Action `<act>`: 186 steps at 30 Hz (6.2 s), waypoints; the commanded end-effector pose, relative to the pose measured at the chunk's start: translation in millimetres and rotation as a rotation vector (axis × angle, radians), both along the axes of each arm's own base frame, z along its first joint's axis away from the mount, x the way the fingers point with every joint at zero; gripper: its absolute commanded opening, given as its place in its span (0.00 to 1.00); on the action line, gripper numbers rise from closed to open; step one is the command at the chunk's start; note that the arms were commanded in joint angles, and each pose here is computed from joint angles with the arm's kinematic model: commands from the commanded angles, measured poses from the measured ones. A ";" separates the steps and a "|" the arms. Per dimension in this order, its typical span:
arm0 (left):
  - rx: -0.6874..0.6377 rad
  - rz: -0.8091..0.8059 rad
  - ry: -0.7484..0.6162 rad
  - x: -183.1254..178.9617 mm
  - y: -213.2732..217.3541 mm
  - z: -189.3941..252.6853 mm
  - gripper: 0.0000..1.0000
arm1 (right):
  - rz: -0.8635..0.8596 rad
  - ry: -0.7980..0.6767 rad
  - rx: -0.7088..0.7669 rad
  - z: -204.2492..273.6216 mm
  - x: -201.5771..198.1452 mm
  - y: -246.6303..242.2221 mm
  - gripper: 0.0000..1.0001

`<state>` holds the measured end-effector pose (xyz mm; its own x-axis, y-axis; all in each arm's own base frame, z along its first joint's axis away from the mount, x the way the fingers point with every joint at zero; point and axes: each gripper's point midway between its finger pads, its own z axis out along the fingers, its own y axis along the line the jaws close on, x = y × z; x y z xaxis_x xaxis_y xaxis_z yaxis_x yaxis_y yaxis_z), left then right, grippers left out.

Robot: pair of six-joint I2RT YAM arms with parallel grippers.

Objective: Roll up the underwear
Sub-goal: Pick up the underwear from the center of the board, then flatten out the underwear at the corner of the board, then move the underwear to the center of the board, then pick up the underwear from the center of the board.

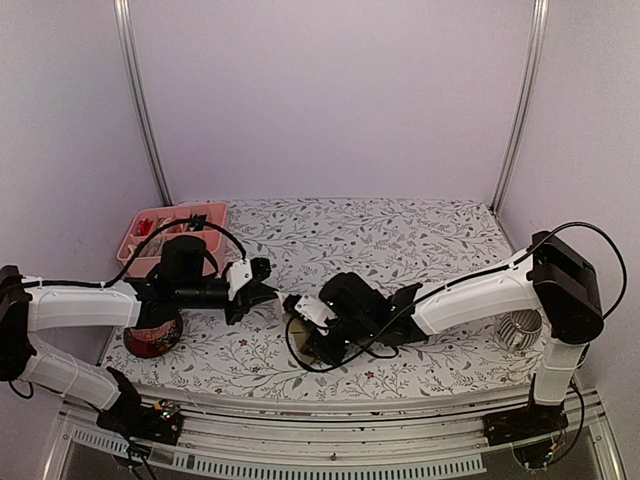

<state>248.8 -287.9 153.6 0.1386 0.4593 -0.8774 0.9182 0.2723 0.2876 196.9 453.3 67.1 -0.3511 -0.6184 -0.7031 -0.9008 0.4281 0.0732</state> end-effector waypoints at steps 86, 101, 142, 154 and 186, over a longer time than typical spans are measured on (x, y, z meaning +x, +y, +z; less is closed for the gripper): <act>0.559 -0.229 -0.230 -75.1 68.4 -36.0 0.99 | -0.034 -0.174 -0.354 93.0 0.0 -102.1 0.97; 0.452 -0.056 0.160 80.4 -7.2 -32.0 0.79 | -0.307 0.051 -0.231 23.0 113.8 -131.2 0.87; 0.633 0.450 0.049 241.3 37.0 -115.9 0.90 | -0.435 -0.120 -0.523 -39.1 279.5 -149.1 0.62; 0.475 0.288 0.129 239.1 20.9 -79.1 0.98 | -0.286 -0.114 -0.258 30.4 276.4 -96.9 0.89; 0.595 0.188 0.283 242.4 14.1 -149.9 0.52 | -0.128 0.121 -0.073 -55.6 304.5 -71.5 0.82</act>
<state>496.2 -275.7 16.1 -0.1848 0.8548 -0.4849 0.9230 0.3204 0.2130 505.3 372.7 23.4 -0.5077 -0.6145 -0.6038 -0.8128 0.5740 0.0994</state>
